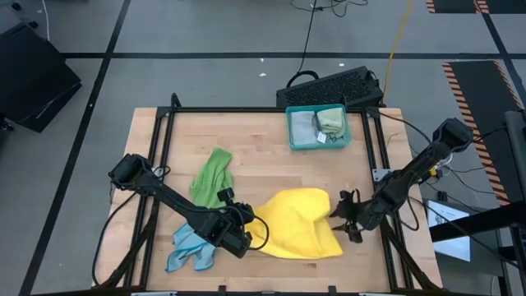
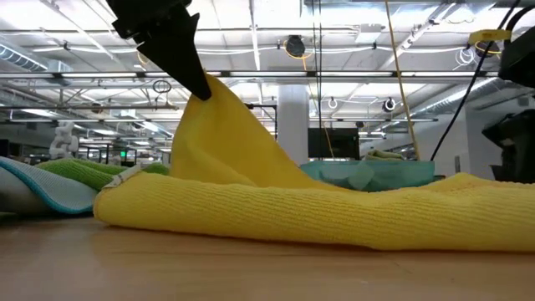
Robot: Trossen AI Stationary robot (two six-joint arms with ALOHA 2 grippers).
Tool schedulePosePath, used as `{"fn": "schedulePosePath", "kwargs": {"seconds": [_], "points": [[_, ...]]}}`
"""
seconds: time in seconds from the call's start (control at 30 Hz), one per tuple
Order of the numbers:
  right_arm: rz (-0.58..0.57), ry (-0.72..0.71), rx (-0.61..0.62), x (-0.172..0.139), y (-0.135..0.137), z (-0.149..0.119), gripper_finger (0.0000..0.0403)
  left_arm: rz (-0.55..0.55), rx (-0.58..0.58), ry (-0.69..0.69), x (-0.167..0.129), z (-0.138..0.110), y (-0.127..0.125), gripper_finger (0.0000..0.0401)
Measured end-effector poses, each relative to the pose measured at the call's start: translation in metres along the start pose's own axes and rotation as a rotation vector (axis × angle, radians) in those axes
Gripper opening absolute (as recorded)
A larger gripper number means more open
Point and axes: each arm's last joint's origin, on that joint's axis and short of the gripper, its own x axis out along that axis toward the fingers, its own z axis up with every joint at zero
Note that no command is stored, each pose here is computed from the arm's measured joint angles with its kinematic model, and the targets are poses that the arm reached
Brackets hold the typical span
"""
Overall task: Fold microfiber towels
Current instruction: Fold the yellow microfiber cloth
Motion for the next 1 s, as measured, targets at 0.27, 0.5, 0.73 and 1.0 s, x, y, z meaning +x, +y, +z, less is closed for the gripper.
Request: {"fn": "schedulePosePath", "kwargs": {"seconds": [0.27, 0.5, 0.73, 1.0], "points": [[-0.316, -0.035, 0.307, -0.009, -0.022, -0.012, 0.0201, -0.023, -0.032, -0.015, -0.001, 0.002, -0.003, 0.0005], [-0.367, -0.099, 0.637, -0.002, -0.041, -0.026, 0.0201, -0.034, -0.056, -0.022, -0.001, 0.002, -0.004, 0.0012], [-0.114, -0.202, 0.737, 0.009, -0.043, -0.029, 0.0201, -0.035, -0.058, -0.024, -0.001, 0.002, -0.005, 0.0012], [-0.135, -0.167, 0.861, 0.014, -0.058, -0.025, 0.0201, -0.049, -0.068, -0.048, -0.002, 0.005, -0.007, 0.0006]]}}
